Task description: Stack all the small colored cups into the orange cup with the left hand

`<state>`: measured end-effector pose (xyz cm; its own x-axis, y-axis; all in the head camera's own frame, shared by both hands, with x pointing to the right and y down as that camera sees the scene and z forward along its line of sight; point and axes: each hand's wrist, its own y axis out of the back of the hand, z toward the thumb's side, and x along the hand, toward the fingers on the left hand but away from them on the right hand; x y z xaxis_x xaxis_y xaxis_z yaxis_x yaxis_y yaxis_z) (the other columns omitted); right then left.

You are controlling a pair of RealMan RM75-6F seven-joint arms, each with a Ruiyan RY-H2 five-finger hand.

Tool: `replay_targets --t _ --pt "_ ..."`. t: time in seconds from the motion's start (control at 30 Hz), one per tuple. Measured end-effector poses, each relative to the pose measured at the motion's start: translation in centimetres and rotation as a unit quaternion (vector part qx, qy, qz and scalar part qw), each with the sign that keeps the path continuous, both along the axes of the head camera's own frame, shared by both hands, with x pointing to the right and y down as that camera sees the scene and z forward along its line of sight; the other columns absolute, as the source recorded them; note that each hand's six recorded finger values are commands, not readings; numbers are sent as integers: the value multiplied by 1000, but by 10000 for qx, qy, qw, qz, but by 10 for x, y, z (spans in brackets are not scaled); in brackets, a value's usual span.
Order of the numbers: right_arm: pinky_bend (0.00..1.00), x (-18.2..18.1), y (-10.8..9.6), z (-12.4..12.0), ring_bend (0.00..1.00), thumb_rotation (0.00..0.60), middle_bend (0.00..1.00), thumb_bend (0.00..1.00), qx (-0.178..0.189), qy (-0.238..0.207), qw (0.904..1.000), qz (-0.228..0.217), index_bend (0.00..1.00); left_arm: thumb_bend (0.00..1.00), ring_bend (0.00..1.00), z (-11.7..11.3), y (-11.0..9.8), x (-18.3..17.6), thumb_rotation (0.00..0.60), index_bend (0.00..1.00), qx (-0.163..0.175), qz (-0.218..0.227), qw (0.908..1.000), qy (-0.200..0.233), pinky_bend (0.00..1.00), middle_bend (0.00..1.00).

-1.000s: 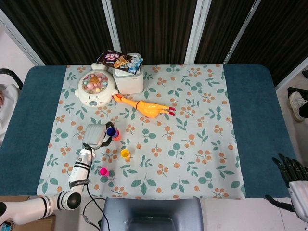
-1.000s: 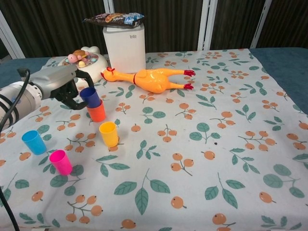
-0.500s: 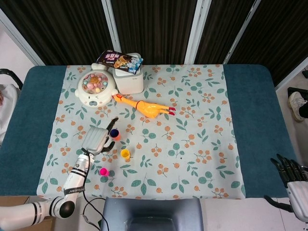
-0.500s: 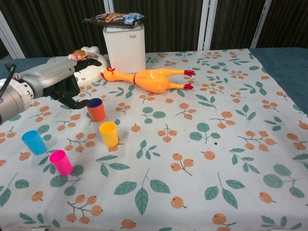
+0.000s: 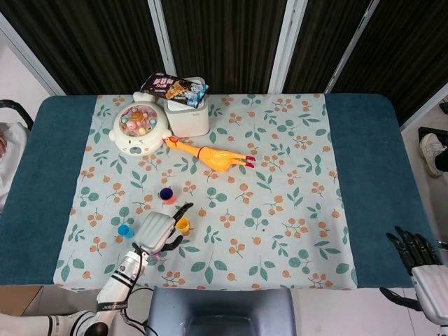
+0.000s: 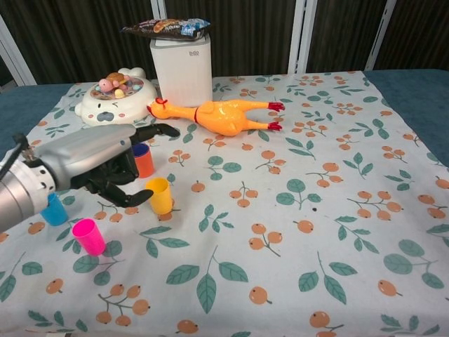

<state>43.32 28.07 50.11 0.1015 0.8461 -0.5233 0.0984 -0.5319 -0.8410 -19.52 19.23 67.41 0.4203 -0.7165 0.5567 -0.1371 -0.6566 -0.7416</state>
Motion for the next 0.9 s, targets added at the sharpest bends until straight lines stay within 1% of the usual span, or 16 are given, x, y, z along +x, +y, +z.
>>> replay_targets --t 0.17,0.4,0.6,0.73,0.9 --pt "0 1 0 -2 0 600 0 212 11 -38 10000 -5 0 361 1000 16 -2 8 600 226 17 -36 9998 -220 1000 1000" --pt "0 2 -1 -4 0 600 0 212 32 -67 10000 7 0 362 1000 33 -4 6 600 284 -51 -89 9987 -494 1000 1000" --pt "0 3 -1 -4 0 600 0 213 40 -64 10000 14 0 360 1000 34 -5 3 600 295 -23 -56 9983 -583 1000 1000" --pt "0 2 -1 -4 0 600 0 212 34 -56 10000 13 0 360 1000 35 -5 1 600 324 -18 -58 9982 -601 1000 1000" --pt "0 2 -1 -4 0 600 0 213 38 -49 10000 16 0 361 1000 39 -4 -1 600 335 -54 -73 9981 -617 1000 1000"
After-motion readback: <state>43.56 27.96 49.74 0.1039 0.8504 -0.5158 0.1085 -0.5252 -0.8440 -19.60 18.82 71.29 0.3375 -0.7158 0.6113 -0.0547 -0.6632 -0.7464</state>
